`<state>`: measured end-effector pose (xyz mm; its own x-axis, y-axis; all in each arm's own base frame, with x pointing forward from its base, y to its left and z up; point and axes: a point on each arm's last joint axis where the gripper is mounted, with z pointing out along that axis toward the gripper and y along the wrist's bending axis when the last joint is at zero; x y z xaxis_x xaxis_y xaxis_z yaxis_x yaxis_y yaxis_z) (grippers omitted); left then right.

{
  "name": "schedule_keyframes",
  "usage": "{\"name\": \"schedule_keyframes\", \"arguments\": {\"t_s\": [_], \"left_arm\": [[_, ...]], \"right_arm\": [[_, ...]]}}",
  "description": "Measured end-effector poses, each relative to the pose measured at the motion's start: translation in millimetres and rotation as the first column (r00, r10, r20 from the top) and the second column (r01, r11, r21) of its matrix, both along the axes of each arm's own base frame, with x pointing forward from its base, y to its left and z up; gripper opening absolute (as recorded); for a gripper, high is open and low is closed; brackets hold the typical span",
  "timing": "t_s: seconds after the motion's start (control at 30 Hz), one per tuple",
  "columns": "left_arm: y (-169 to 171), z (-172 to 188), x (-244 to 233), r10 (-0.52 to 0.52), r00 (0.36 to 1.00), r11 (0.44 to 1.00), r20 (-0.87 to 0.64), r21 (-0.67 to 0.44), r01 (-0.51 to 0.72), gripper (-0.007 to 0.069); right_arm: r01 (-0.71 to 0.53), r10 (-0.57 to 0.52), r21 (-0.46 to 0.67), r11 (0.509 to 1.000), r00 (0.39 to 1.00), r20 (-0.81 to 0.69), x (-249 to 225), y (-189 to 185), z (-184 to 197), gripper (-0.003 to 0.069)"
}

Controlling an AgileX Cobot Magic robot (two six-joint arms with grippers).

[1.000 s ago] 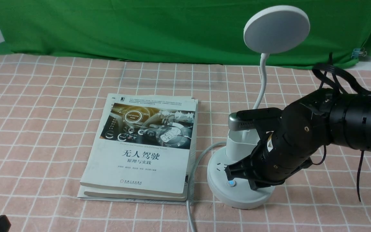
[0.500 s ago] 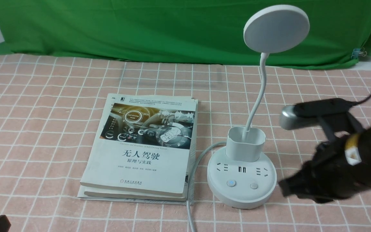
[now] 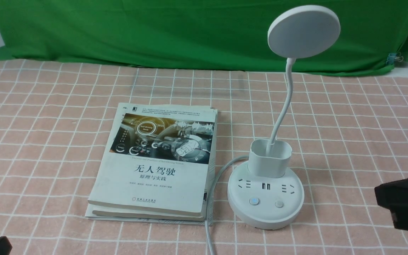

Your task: Turn off the table lamp on the pink coffee tablecloth by hand.

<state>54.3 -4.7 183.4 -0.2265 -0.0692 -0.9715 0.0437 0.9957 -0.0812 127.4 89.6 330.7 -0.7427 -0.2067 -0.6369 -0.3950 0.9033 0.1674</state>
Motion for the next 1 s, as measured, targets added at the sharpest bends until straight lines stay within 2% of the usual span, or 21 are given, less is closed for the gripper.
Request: {"name": "schedule_keyframes", "arguments": {"t_s": [0.17, 0.27, 0.37, 0.4, 0.47, 0.67, 1.0], "left_arm": [[0, 0, 0, 0.000, 1.000, 1.000, 0.000, 0.001, 0.000, 0.0006], [0, 0, 0, 0.001, 1.000, 1.000, 0.000, 0.007, -0.001, 0.0006], [0, 0, 0, 0.001, 1.000, 1.000, 0.000, 0.007, -0.001, 0.0006], [0, 0, 0, 0.002, 1.000, 1.000, 0.000, 0.009, -0.002, 0.0006], [0, 0, 0, 0.002, 1.000, 1.000, 0.000, 0.009, -0.002, 0.0006], [0, 0, 0, 0.002, 1.000, 1.000, 0.000, 0.009, -0.002, 0.0006], [0, 0, 0, 0.002, 1.000, 1.000, 0.000, 0.009, -0.002, 0.0006]], "right_arm": [[0.044, -0.044, -0.002, 0.999, 0.994, 0.097, -9, -20, -10, 0.0035], [0.120, -0.113, -0.018, 0.993, 0.967, 0.228, -20, -47, -46, 0.0035], [0.169, -0.151, -0.022, 0.985, 0.927, 0.343, -32, -62, -69, 0.0035], [0.234, -0.208, -0.016, 0.972, 0.891, 0.404, -42, -72, -92, 0.0035], [0.300, -0.268, 0.006, 0.954, 0.842, 0.469, -53, -81, -111, 0.0035], [0.419, -0.370, 0.031, 0.907, 0.760, 0.535, -72, -91, -150, 0.0035], [0.421, -0.368, 0.026, 0.907, 0.758, 0.539, -76, -91, -157, 0.0035]]}}
